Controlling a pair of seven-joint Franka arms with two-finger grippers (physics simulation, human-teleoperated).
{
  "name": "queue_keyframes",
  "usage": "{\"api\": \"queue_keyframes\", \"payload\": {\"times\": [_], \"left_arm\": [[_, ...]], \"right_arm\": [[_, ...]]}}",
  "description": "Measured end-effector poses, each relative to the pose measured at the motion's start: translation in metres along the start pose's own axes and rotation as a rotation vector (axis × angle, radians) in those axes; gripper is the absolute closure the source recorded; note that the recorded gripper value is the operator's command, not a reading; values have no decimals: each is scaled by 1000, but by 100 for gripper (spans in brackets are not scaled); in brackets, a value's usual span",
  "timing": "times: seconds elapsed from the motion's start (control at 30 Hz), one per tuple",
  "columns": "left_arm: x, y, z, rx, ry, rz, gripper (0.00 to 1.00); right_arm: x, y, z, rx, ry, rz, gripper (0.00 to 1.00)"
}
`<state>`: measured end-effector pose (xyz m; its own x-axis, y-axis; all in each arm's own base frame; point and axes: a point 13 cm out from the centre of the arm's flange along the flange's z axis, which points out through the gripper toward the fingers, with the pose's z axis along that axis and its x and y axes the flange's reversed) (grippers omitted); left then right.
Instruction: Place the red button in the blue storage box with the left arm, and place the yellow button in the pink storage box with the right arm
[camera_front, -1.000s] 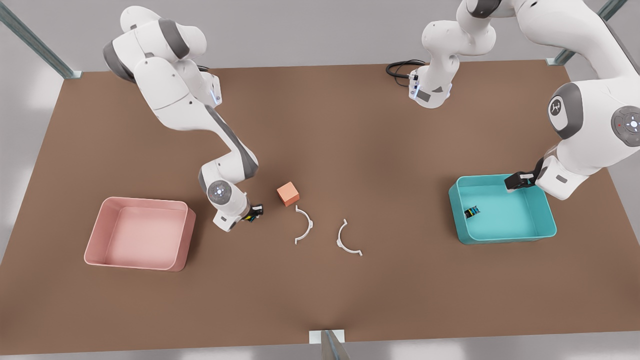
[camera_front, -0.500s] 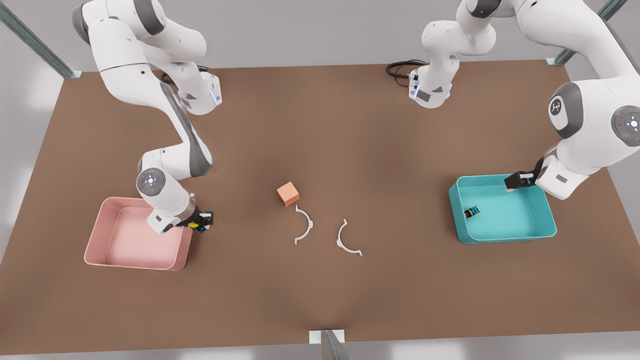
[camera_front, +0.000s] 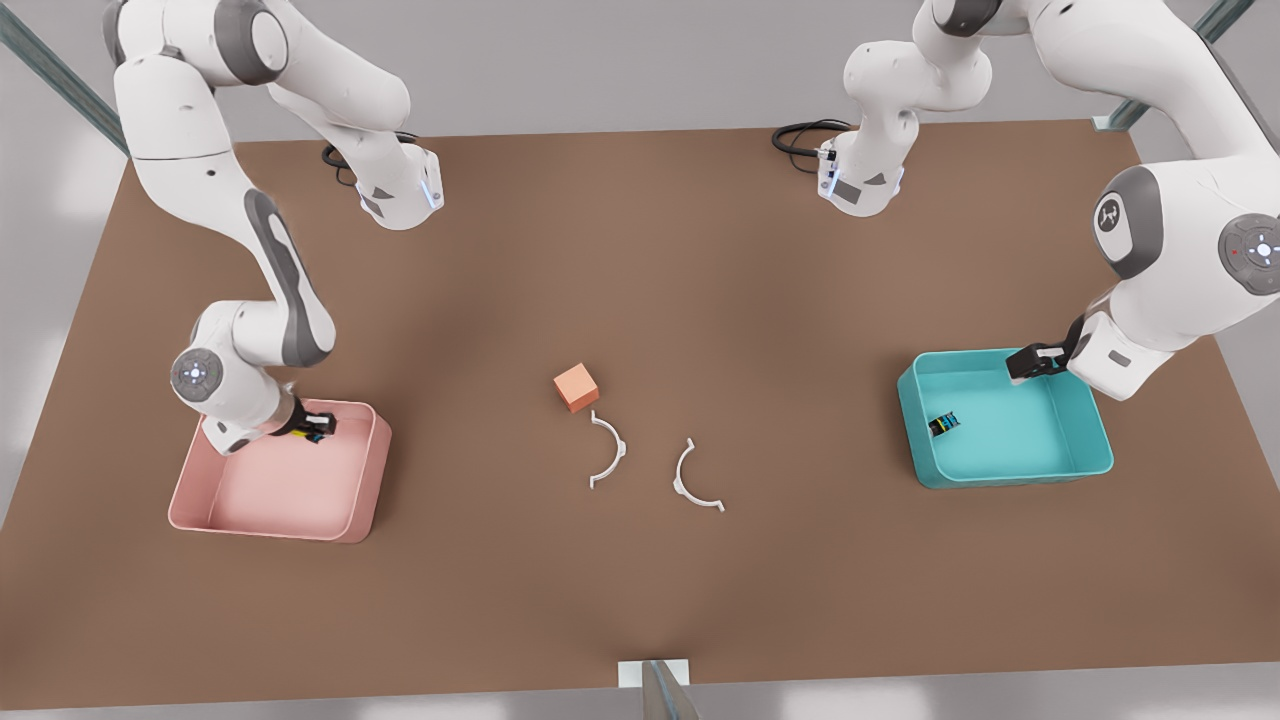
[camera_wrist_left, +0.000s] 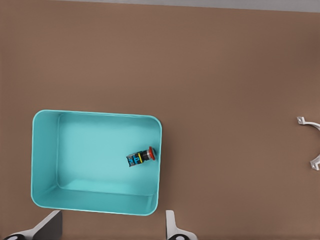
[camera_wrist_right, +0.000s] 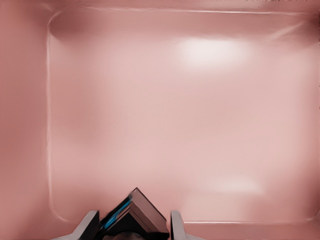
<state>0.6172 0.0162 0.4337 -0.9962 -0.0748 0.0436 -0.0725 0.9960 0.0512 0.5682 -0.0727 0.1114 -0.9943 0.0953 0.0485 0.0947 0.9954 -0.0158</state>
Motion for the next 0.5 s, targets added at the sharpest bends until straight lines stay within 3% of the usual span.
{"api": "queue_keyframes", "payload": {"times": [0.17,0.3,0.37,0.5], "left_arm": [[0,0,0,0,0,0,0],[0,0,0,0,0,0,0],[0,0,0,0,0,0,0],[0,0,0,0,1,0,0]], "right_arm": [[-44,1,-31,-2,-98,-27,0],[-133,77,-255,-25,-359,-127,0],[-102,94,-369,13,-434,-141,0],[-51,94,-391,15,-324,-110,0]]}}
